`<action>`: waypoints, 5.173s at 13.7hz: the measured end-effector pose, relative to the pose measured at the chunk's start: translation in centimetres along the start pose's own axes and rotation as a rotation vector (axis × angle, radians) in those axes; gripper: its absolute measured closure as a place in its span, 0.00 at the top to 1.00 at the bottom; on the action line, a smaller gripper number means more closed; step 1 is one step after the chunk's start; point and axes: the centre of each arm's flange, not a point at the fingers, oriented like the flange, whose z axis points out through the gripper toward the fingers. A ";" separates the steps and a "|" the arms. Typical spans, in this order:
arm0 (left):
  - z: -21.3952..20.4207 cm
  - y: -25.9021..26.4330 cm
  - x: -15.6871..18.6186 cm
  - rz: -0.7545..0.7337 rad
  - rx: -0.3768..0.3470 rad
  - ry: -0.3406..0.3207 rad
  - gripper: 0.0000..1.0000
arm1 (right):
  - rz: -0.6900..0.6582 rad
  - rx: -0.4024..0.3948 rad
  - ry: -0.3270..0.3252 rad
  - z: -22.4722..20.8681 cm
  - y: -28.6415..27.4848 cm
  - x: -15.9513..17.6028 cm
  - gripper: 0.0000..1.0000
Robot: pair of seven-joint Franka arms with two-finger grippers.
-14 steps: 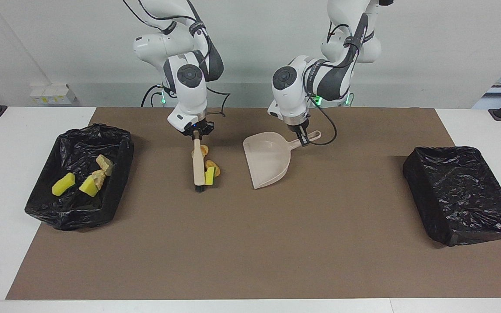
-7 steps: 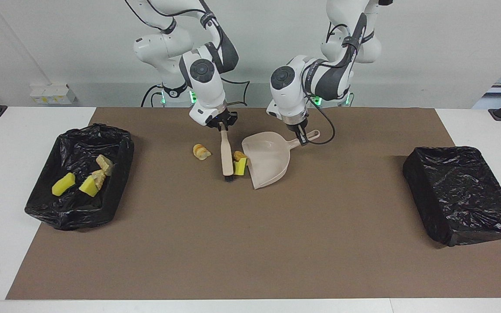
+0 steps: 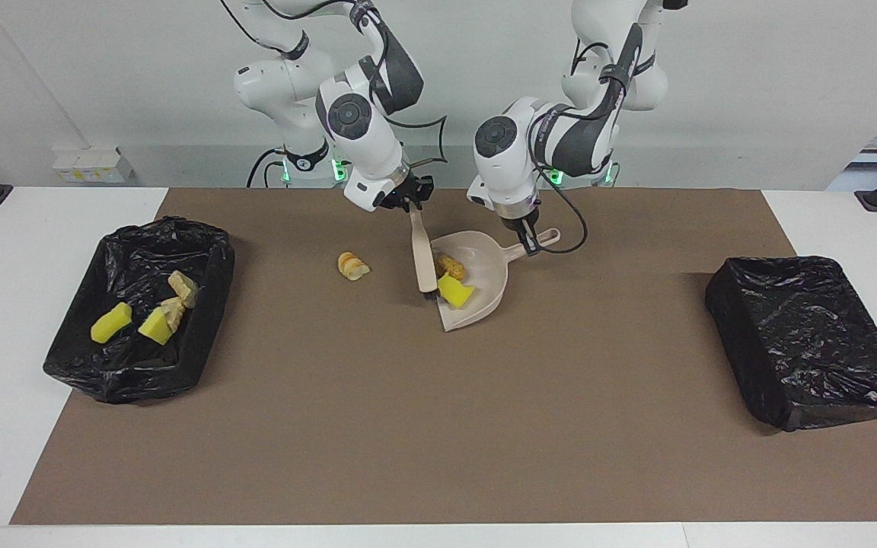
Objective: Sweep and dump trash in bin
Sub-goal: 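Brush the pieces deeper into the dustpan with the right gripper, then carry the dustpan to the bin and tip it with the left gripper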
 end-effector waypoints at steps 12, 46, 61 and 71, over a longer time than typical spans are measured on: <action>0.0 2.4 1.3 0.061 0.029 0.008 0.32 | 0.153 -0.225 0.065 -3.6 18.1 -1.6 0.26; 0.3 -2.4 -4.0 0.088 0.054 0.061 0.32 | 0.024 0.008 0.063 -2.3 12.9 -2.7 0.26; 0.5 -19.9 -49.8 -0.129 0.143 0.168 0.32 | 0.046 -0.185 0.124 -1.4 8.9 -3.0 0.26; -1.1 -25.7 -60.9 0.060 0.260 -0.226 0.32 | 0.072 -0.207 0.184 11.5 -9.2 -9.9 0.26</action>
